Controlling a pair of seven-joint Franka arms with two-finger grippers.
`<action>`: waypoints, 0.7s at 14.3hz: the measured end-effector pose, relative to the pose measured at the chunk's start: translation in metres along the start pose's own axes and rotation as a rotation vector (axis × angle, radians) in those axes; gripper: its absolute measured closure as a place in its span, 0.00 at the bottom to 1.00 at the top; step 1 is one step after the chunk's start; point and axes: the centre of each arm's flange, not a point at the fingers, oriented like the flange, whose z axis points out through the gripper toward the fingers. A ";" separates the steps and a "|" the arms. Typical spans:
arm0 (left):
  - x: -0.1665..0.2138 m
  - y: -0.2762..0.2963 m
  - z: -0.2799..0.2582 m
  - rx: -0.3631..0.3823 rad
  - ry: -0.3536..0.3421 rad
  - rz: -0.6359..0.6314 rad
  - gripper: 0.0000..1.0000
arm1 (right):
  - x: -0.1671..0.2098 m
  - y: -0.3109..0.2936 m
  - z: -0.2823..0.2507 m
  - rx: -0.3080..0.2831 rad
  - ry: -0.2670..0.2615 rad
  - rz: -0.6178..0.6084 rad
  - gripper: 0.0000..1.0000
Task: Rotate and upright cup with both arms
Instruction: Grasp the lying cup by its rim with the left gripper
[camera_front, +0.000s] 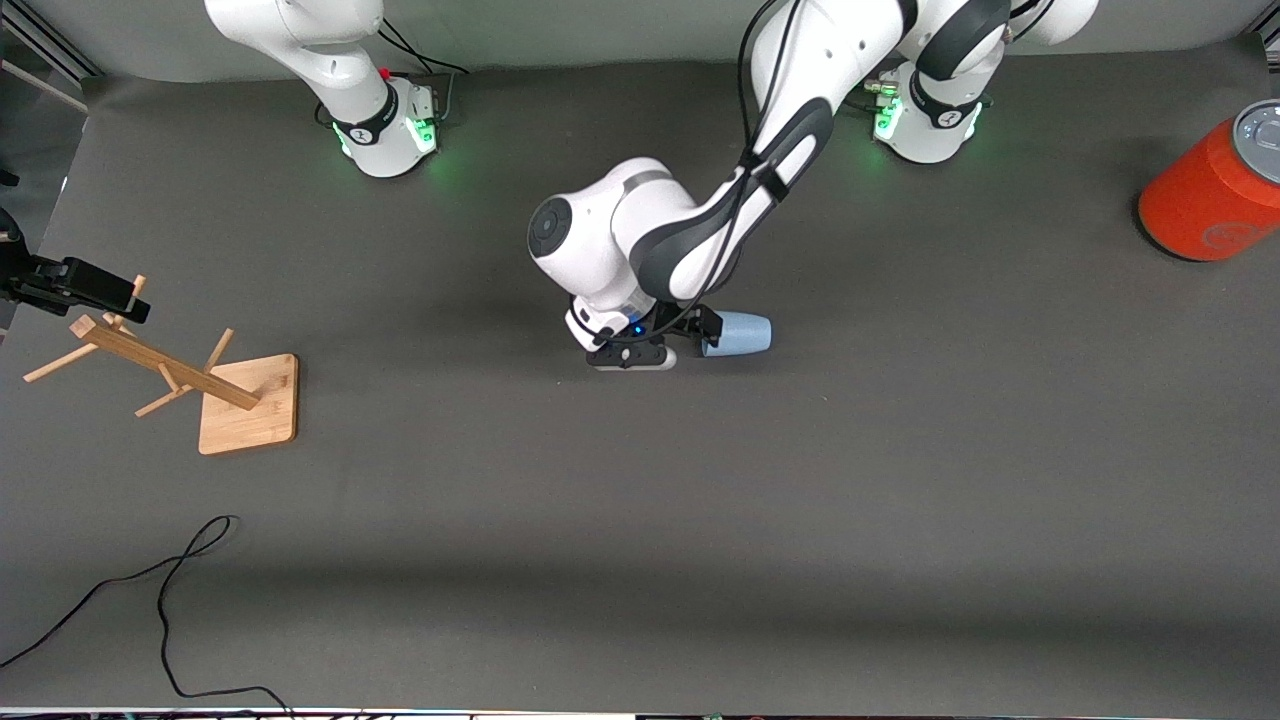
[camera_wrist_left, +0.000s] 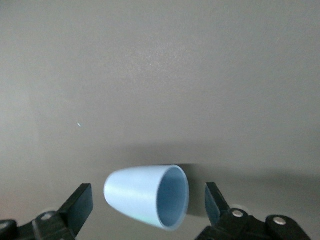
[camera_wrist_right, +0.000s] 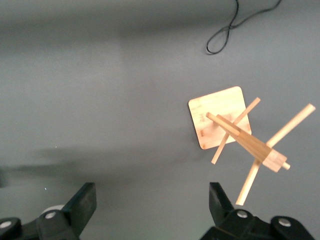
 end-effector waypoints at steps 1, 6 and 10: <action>-0.004 0.009 0.013 0.029 0.000 0.045 0.00 | 0.001 0.000 0.000 0.000 0.005 -0.010 0.00; -0.014 0.028 0.054 0.123 -0.042 0.204 0.01 | 0.001 0.001 0.000 0.000 0.006 -0.026 0.00; -0.019 0.024 0.069 0.182 -0.076 0.299 0.04 | 0.001 -0.002 0.000 0.000 0.006 -0.035 0.00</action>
